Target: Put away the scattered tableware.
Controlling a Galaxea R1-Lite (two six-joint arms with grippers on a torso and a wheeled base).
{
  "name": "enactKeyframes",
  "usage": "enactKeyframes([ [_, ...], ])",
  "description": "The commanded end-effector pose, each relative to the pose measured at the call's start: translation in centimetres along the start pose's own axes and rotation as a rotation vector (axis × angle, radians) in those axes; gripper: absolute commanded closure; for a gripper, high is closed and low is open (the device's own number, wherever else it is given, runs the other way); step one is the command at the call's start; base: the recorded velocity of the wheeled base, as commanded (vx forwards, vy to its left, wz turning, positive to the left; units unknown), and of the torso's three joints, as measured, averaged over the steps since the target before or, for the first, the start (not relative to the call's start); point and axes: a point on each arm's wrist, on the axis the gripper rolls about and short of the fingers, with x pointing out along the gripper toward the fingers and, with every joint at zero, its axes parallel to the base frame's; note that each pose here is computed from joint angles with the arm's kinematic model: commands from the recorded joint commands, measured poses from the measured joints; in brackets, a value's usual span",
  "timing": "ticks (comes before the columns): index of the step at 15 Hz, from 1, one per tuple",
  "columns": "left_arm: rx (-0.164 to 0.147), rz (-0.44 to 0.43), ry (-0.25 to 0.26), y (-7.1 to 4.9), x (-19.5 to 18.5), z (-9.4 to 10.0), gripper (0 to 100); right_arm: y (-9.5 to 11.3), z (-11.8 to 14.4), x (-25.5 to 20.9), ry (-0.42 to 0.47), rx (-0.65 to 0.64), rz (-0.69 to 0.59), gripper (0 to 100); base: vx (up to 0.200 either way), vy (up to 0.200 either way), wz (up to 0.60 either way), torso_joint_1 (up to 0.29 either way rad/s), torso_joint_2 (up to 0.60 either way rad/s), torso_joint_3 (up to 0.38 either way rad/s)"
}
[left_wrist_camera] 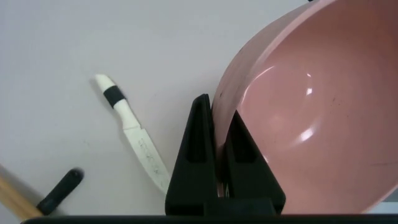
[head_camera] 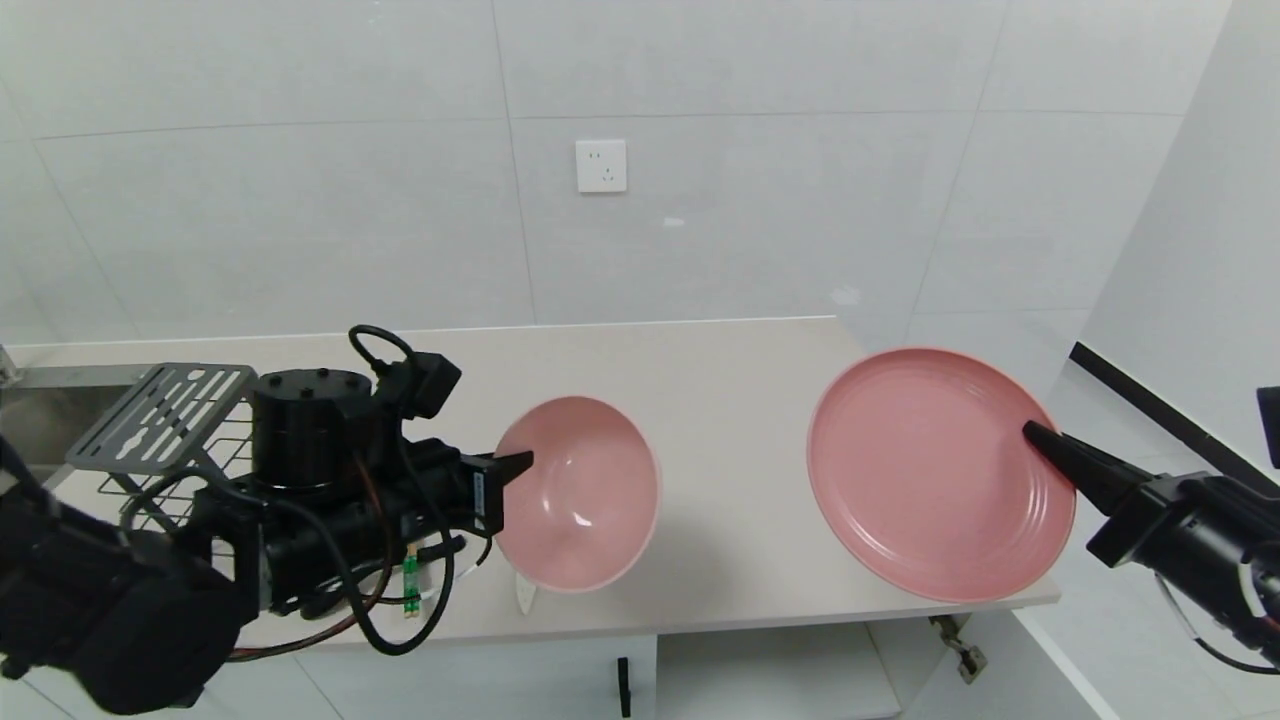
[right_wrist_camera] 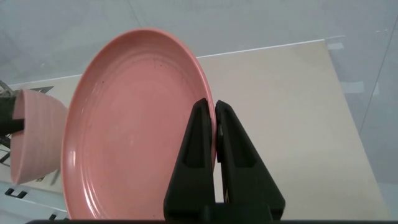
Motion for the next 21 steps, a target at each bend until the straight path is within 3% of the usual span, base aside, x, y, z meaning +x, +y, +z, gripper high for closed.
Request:
enactKeyframes([
  [1,0.003,-0.004,-0.086,-0.2,-2.8,0.6,100,0.0,0.1,0.1,-0.007,-0.002,0.003,100,0.0,0.0,0.0,0.0,0.0,0.0],
  [2,0.008,-0.002,-0.13,0.0,-3.9,0.5,100,0.1,0.4,0.4,-0.02,-0.003,0.007,100,0.0,0.0,0.0,0.0,0.0,0.0],
  [4,0.018,-0.037,-0.169,-0.3,-5.4,0.1,100,0.1,0.5,0.5,-0.024,-0.005,0.009,100,0.0,0.0,0.0,0.0,0.0,0.0],
  [5,-0.002,-0.063,-0.194,-0.6,-6.8,-0.2,100,0.1,0.5,0.5,-0.026,-0.006,0.013,100,0.0,0.0,0.0,0.0,0.0,0.0],
  [7,-0.072,-0.103,-0.238,-1.1,-8.3,0.3,100,0.2,0.7,0.7,-0.038,-0.008,0.02,100,0.0,0.0,0.0,0.0,0.0,0.0],
  [10,-0.131,-0.178,-0.29,-1.9,-10.5,0.8,100,0.2,1.1,1.2,-0.056,-0.008,0.022,100,0.0,0.0,0.0,0.0,0.0,0.0],
  [12,-0.128,-0.221,-0.29,-2.2,-11.4,0.6,100,0.3,0.9,1.0,-0.044,-0.015,0.026,100,0.0,0.0,0.0,0.0,0.0,0.0],
  [14,-0.119,-0.215,-0.302,-2.2,-11.4,0.6,100,0.3,0.9,0.9,-0.045,-0.057,0.024,100,0.0,0.0,0.0,0.0,0.0,0.0],
  [18,-0.116,-0.19,-0.282,-2.0,-12.7,-1.3,100,1.3,-0.2,0.3,0.009,-0.067,0.084,100,0.0,0.0,0.0,0.0,0.0,0.0],
  [21,-0.033,-0.182,-0.258,-2.1,-13.2,-2.4,100,1.8,-0.4,0.2,0.01,-0.077,0.108,100,0.0,0.0,0.0,0.0,0.0,0.0],
])
